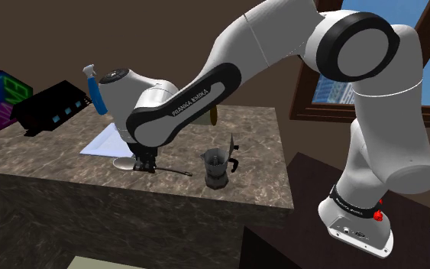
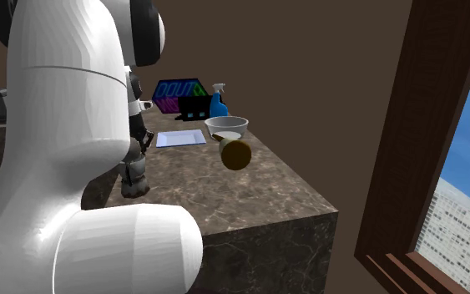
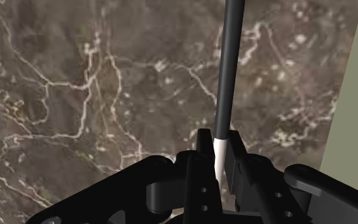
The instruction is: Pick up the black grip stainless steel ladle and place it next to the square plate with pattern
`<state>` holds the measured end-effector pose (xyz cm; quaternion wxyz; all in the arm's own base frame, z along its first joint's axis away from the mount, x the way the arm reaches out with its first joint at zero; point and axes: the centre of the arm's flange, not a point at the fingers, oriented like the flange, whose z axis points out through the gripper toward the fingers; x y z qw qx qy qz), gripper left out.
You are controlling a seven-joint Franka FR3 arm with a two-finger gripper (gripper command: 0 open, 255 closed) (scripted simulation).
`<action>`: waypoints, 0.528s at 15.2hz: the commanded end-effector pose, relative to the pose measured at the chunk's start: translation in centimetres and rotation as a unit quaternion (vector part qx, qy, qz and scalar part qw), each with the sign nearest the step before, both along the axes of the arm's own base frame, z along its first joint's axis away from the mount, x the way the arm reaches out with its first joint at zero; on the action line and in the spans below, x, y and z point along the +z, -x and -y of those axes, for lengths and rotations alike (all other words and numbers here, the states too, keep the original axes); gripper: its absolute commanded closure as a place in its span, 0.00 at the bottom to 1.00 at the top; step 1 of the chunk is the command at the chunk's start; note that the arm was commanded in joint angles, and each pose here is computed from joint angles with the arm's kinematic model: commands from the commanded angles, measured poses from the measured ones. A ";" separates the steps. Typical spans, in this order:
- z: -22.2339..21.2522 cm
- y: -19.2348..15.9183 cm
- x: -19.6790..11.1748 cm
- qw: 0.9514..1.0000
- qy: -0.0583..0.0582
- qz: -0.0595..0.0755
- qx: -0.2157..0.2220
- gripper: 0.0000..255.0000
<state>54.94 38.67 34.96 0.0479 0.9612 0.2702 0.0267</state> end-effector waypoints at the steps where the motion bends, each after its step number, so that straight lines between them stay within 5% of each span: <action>1: 0.0 0.0 0.0 1.000 0.000 0.000 0.000 1.00; 3: 0.0 0.0 0.0 1.000 0.000 0.000 0.000 1.00; 4: 0.0 0.0 0.0 1.000 0.000 0.000 0.000 0.00; 8: 0.0 0.0 0.0 1.000 0.000 0.000 0.000 0.00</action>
